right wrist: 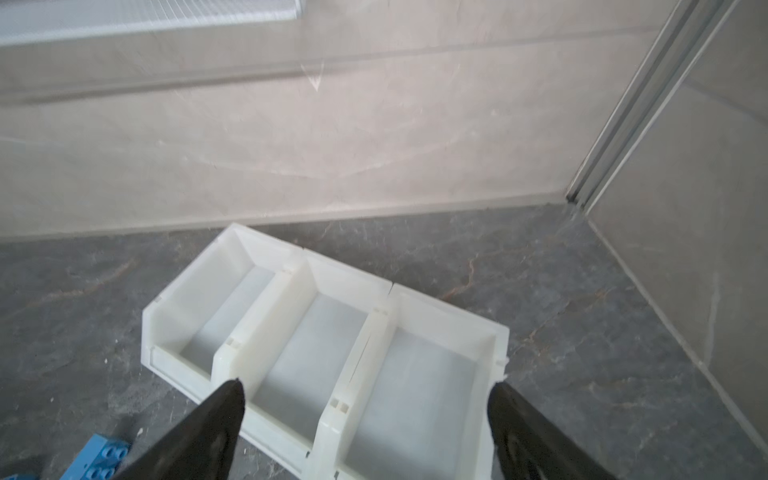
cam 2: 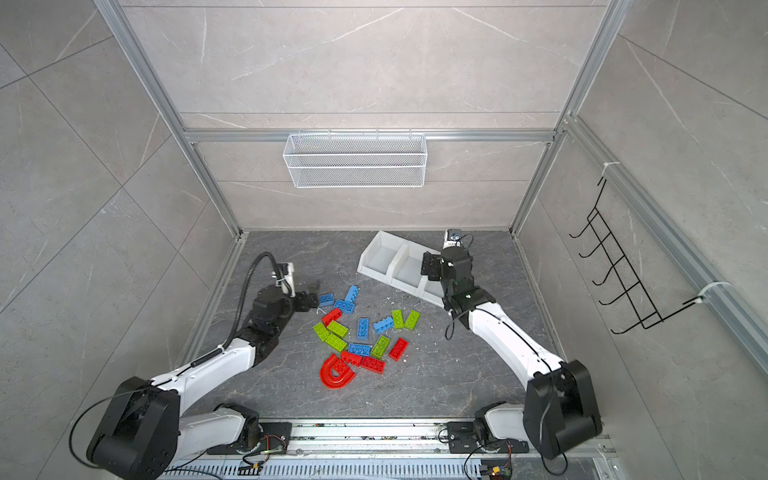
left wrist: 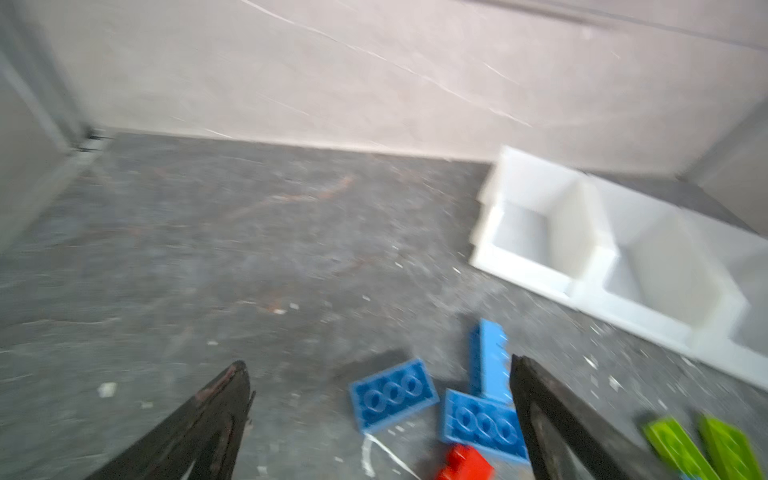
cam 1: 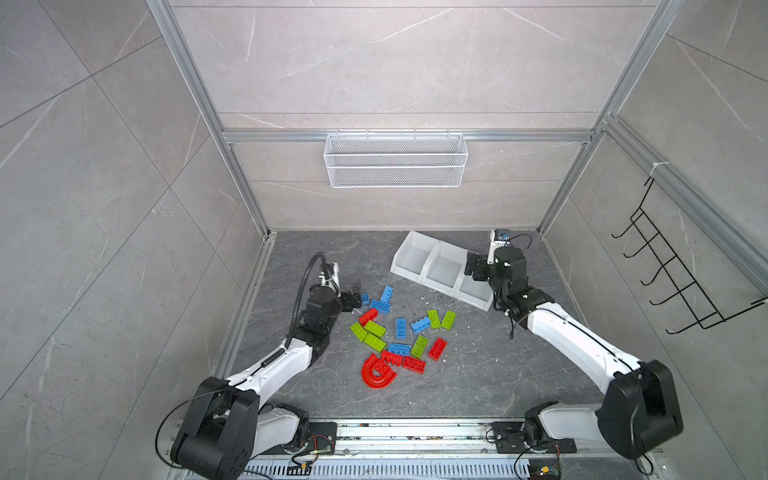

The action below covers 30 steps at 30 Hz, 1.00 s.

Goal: Sort the legos into containers by color

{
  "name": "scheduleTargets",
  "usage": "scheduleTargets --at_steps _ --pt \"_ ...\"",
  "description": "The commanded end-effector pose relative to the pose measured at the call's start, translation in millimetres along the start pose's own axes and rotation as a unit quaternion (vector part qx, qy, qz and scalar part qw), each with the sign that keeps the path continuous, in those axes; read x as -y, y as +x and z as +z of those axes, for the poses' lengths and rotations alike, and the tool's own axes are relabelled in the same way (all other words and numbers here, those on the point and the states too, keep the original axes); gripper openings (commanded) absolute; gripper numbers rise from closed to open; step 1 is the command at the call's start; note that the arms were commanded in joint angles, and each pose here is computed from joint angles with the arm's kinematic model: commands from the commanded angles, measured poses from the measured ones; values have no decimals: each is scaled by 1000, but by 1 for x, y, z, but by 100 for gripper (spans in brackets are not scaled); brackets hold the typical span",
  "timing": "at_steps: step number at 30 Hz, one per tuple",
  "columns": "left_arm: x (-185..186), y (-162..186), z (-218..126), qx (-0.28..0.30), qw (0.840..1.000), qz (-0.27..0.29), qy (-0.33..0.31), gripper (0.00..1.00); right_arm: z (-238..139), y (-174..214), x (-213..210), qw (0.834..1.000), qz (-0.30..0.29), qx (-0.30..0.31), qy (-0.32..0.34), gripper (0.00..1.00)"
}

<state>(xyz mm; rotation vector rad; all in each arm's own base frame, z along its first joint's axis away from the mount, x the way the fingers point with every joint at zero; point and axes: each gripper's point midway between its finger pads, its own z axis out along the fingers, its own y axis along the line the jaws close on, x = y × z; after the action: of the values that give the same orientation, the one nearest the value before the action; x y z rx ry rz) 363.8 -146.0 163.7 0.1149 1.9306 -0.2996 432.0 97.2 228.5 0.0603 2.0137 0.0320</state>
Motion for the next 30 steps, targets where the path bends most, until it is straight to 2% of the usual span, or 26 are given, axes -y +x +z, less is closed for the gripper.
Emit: scheduleTargets --at_steps 1,3,7,14,18,22,30 --pt "16 1 12 -3 1000 11 10 100 21 71 0 988 -10 -152 17 93" --pt "9 7 17 -6 1000 13 -8 100 33 79 -3 984 -13 -174 22 93" --pt "11 13 15 -3 1000 11 3 100 58 98 -8 979 -9 -202 28 93" --pt "0 2 3 19 999 11 -26 100 88 121 -19 970 -24 -239 31 89" --pt "-16 2 -8 37 997 -6 -63 100 101 131 -27 963 -31 -268 22 80" --pt "-23 4 -8 39 996 -6 -81 100 111 129 -31 961 -38 -274 20 77" --pt "-22 3 -10 41 996 -8 -76 100 124 134 -37 950 -62 -305 15 60"
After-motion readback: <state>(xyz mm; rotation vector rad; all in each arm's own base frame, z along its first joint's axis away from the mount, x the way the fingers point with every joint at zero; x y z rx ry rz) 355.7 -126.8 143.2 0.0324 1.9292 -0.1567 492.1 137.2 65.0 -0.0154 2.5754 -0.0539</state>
